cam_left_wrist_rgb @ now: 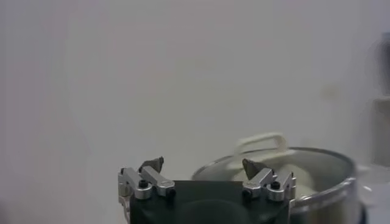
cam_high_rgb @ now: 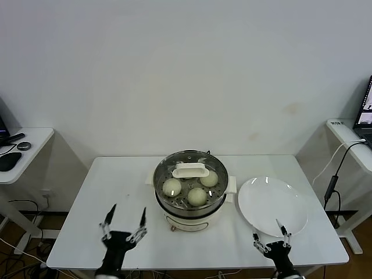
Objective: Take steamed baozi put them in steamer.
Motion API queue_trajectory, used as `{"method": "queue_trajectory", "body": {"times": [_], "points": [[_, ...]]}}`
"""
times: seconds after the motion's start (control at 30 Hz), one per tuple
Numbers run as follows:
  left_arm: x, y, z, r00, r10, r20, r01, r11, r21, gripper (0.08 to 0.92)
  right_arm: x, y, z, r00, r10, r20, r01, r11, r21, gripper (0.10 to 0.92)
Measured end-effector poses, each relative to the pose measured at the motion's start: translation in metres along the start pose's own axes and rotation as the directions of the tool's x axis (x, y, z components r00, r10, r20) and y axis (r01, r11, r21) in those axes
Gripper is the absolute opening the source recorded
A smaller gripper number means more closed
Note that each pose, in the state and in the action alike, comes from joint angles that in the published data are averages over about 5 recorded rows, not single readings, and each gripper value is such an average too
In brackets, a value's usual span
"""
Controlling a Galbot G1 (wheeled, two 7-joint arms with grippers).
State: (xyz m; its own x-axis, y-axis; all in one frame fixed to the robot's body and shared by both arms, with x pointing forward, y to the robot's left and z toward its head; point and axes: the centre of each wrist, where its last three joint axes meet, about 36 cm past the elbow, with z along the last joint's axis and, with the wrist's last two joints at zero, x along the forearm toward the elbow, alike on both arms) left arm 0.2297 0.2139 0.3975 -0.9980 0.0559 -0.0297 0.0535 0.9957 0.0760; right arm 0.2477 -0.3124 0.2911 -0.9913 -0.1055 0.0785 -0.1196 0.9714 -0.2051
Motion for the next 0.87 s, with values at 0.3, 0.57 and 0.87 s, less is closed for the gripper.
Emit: {"method": "queue_trajectory", "body": {"times": [0.3, 0.57, 0.87], "points": [[0.027, 0.023, 0.030, 0.9896, -0.117, -0.084, 0.125, 0.988, 0.092, 0.823, 0.008, 0.001, -0.009, 0.999, -0.029, -0.040, 0.027, 0.998, -0.049, 0.823], [0.037, 0.037, 0.046, 0.9779, -0.146, -0.150, 0.162, 0.981, 0.104, 0.823, 0.014, 0.008, -0.012, 0.998, -0.036, -0.056, 0.032, 0.997, -0.071, 0.823], [0.041, 0.046, 0.053, 0.9701, -0.144, -0.195, 0.166, 0.981, 0.102, 0.823, 0.018, 0.013, -0.010, 0.996, -0.046, -0.074, 0.041, 0.997, -0.067, 0.823]]}}
